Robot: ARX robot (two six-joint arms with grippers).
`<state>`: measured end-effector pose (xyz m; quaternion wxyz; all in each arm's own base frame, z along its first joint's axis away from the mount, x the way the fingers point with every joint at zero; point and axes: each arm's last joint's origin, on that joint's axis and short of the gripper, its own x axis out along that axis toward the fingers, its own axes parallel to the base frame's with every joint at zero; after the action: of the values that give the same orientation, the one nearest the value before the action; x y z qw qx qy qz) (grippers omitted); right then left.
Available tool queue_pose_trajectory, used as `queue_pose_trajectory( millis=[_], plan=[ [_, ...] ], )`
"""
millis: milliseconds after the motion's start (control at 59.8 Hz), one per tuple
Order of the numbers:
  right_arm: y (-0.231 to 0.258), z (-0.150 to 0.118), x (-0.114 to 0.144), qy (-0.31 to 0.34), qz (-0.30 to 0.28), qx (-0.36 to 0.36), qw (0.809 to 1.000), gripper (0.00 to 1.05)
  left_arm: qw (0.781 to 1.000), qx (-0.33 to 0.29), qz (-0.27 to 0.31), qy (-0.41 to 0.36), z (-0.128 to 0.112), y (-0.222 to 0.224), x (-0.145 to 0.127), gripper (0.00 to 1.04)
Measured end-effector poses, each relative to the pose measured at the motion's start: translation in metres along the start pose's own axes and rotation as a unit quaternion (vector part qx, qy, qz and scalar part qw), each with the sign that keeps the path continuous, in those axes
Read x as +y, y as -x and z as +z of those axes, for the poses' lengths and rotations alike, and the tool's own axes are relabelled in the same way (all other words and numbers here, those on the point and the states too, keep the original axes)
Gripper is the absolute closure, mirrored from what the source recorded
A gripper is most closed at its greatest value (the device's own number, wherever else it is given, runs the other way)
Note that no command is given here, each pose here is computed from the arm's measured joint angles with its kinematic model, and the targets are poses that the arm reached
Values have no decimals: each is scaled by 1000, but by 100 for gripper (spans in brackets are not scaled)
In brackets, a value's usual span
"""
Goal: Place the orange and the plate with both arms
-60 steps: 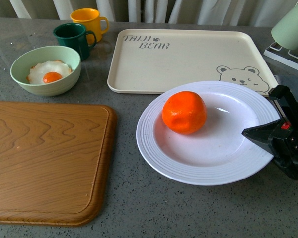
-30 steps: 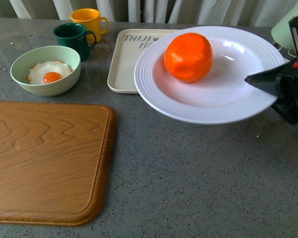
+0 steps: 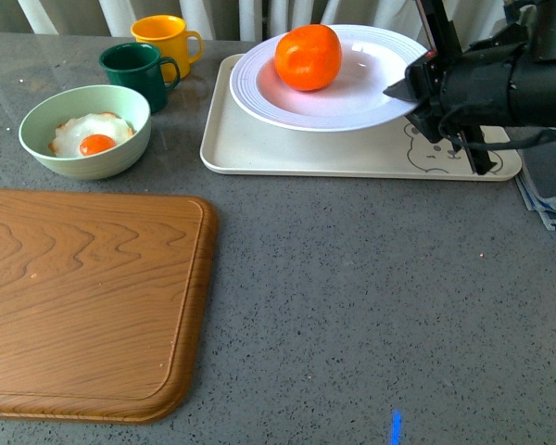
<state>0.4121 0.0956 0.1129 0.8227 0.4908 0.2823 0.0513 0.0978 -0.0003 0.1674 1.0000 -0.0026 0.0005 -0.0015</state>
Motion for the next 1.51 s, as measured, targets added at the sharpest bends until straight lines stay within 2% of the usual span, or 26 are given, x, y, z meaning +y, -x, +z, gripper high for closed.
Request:
queue_pose_trajectory(
  millis=[268, 803, 903, 1137, 1204, 1288, 1355, 1405, 1505],
  plan=[
    [-41, 8, 15, 5, -5, 8, 1000, 101, 1000, 0, 0, 0, 0, 0, 0, 9],
    [-59, 8, -4, 7, -46, 17, 999, 100, 1000, 0, 0, 0, 0, 0, 0, 9],
    [-58, 9, -7, 5, -52, 12, 999, 83, 1000, 0, 0, 0, 0, 0, 0, 9],
    [-49, 8, -17, 5, -66, 11, 998, 49, 1000, 0, 0, 0, 0, 0, 0, 9],
    [-44, 7, -17, 8, -65, 10, 998, 41, 1000, 0, 0, 0, 0, 0, 0, 9],
    [-29, 8, -9, 21, -57, 5, 998, 22, 1000, 0, 0, 0, 0, 0, 0, 9],
    [-19, 9, -4, 33, -52, 1, 998, 11, 1000, 0, 0, 0, 0, 0, 0, 9],
    [-9, 8, 0, 43, -45, -3, 998, 8, 1000, 0, 0, 0, 0, 0, 0, 9],
    [15, 4, 10, 79, -28, -11, 996, 9, 1000, 0, 0, 0, 0, 0, 0, 9]
  ],
)
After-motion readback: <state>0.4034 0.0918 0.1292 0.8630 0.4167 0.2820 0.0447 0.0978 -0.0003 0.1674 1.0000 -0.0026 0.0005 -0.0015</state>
